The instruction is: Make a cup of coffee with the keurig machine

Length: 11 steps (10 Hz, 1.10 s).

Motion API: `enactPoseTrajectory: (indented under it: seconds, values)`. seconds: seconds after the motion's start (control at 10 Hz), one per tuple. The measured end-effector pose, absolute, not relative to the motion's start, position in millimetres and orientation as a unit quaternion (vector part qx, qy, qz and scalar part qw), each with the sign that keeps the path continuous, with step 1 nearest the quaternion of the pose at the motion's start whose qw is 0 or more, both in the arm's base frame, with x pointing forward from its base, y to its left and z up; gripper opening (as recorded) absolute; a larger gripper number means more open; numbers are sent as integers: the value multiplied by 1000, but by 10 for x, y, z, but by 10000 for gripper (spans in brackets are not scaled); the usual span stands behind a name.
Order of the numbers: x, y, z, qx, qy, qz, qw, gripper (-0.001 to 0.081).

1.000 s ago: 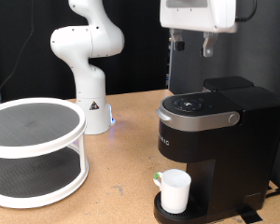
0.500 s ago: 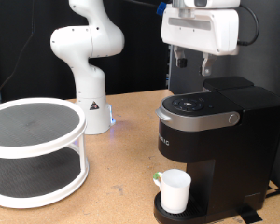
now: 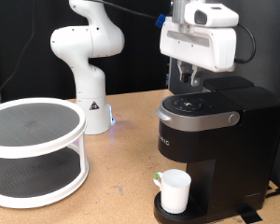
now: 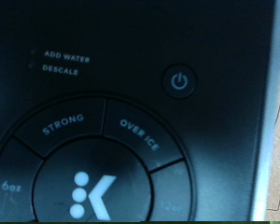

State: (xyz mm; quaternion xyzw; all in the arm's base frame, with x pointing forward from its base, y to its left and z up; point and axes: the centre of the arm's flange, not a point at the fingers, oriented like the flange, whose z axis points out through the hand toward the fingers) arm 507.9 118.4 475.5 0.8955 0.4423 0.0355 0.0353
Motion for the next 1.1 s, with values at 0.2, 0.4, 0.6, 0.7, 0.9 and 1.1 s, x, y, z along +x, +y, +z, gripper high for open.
enactPoseTrajectory:
  seconds: [0.2,0.4,0.6,0.7,0.9,1.1]
  values:
    - [5061,1217,4638,896,441,32,41,42]
    - [5058,1251,4563,900,431,43,47,9]
    - [5065,1266,4510,904,420,61,54,2]
    - [5060,1269,4490,904,419,62,54,2]
    - [5049,1269,4460,905,419,59,54,4]
    - [5041,1265,4415,905,419,54,53,4]
